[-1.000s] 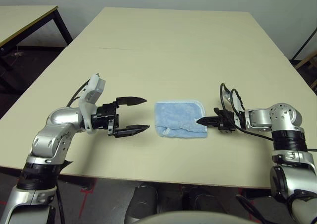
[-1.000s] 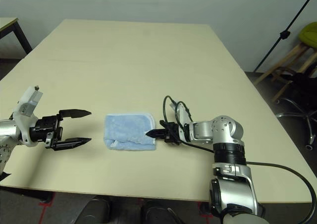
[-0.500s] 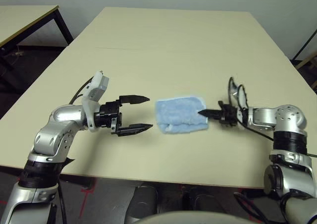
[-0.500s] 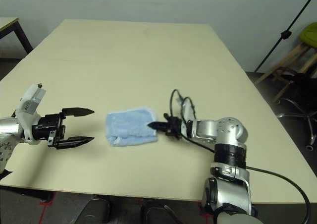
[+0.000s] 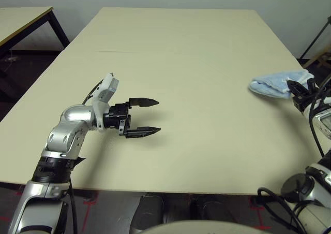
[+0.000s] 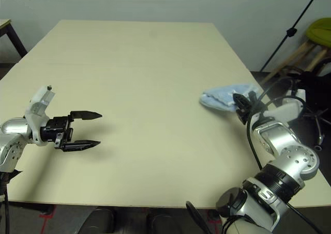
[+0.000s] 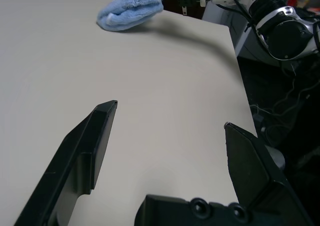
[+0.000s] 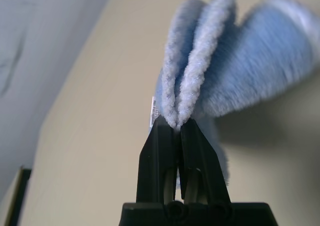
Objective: Fold the towel and set it aside.
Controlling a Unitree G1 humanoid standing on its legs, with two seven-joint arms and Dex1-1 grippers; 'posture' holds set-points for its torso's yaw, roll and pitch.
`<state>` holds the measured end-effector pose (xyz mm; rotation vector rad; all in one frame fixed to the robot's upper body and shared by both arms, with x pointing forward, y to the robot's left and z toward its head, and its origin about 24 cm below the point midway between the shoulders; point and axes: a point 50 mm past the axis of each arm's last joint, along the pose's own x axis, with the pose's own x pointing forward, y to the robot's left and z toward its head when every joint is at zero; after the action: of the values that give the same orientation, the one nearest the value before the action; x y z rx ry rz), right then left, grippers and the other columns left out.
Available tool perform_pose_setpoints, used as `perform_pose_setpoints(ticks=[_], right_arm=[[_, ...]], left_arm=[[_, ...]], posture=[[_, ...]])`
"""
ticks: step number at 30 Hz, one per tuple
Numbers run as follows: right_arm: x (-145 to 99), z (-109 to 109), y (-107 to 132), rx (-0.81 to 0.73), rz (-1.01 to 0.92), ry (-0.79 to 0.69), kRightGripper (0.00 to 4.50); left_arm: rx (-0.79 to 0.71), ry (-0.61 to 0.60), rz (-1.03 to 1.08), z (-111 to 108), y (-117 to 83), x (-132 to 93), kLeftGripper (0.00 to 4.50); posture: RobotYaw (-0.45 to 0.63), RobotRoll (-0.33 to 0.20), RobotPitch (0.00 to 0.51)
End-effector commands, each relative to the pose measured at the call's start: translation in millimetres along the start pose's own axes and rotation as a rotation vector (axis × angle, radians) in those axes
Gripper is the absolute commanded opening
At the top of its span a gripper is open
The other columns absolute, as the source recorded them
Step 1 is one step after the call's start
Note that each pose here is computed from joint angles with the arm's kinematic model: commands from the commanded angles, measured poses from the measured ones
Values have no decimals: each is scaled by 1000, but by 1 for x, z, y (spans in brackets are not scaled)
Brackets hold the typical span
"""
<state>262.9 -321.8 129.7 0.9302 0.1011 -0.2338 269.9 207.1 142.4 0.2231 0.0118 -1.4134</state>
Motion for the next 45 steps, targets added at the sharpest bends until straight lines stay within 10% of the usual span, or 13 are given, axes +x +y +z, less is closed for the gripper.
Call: perform_pose_setpoints(ticks=[1,7,19,23,32,45], right_arm=[[-2,-10,-6,23,-41,2,19],[-1,-18,-11,37,-61,45,246],[-48,-45,16,-147,99,278,4430],[-63,-43,35,-374,243,405,4475],[-15,-17,40,-707,274,-85,4475],[17,-37,12,-695,233,-171,4475]], left_arm=[[16,12,-15,-1,1,1,4500],[7,18,-9,-3,1,-1,4500],[-212,-4,259,0,1,-15,4500],[-246,-91,395,6,2,-22,4500],[-154,-211,1146,-13,25,-63,4500],[-30,-67,1566,-61,3,-90,4500]], posture=[[49,0,72],[54,0,64],[38,0,73],[14,0,83],[43,0,79],[81,0,87]])
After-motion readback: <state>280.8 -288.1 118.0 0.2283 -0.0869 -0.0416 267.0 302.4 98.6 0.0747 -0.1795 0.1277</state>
